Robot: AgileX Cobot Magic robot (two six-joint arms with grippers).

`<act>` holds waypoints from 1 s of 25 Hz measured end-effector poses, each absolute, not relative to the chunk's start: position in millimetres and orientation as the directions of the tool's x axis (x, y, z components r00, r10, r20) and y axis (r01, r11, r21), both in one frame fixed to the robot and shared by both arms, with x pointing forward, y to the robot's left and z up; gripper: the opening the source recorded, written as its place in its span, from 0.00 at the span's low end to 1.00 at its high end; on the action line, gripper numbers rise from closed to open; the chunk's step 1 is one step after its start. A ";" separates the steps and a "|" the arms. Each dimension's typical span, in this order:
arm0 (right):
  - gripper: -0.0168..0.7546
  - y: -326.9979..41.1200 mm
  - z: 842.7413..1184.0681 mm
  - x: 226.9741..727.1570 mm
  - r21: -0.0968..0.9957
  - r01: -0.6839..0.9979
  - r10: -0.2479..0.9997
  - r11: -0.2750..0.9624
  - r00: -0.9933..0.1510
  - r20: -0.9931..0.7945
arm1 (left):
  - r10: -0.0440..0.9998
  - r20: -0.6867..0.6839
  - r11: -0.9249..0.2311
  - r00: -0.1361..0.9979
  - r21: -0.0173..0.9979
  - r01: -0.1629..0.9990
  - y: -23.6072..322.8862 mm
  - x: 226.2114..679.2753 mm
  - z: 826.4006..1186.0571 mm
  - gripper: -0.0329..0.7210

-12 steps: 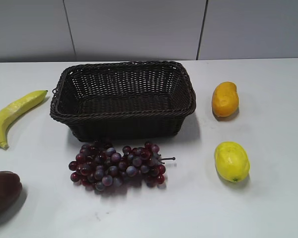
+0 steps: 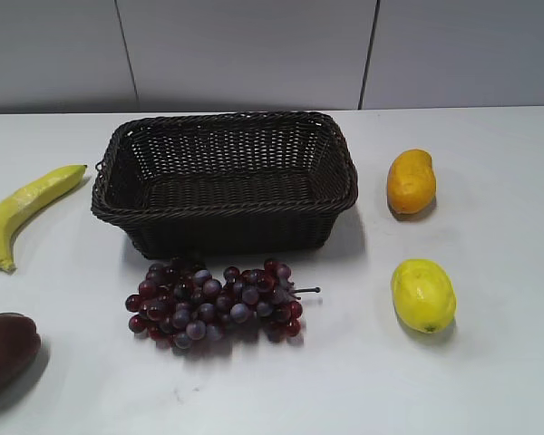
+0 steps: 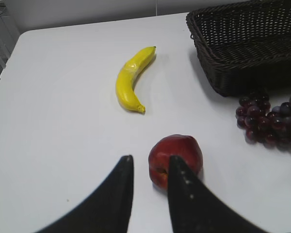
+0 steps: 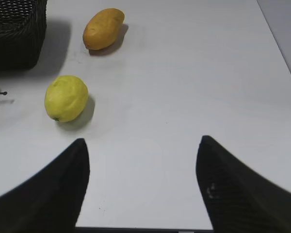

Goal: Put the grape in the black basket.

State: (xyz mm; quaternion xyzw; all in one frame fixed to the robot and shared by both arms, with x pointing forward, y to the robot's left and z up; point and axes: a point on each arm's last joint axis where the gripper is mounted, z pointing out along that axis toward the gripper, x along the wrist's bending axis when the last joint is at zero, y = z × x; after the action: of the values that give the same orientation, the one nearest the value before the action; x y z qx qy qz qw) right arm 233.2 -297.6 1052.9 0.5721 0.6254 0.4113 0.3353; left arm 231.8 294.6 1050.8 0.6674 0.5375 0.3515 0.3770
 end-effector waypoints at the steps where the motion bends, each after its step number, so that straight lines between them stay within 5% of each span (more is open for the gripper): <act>1: 0.70 -297.7 1054.3 233.0 0.902 0.432 0.991 0.006 -0.121 0.051 | 0.982 0.064 -0.138 0.175 0.881 0.452 294.6 231.8 1050.8 0.35; 11: 0.70 -291.9 1080.4 282.3 0.979 0.201 0.990 -0.032 -0.126 0.058 | 0.982 0.064 -0.138 0.175 0.881 0.452 294.6 231.8 1050.8 0.35; 25: 0.75 -266.5 1013.2 419.1 0.756 0.654 0.989 -0.012 -0.105 0.106 | 0.982 0.064 -0.138 0.175 0.881 0.452 294.6 231.8 1050.8 0.35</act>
State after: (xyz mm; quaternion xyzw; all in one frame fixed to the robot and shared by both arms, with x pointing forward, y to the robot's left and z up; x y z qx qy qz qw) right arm 419.1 -266.5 1013.2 0.6229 0.6593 0.3434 0.2437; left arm 231.8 294.6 1050.8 0.6674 0.5375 0.3515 0.3770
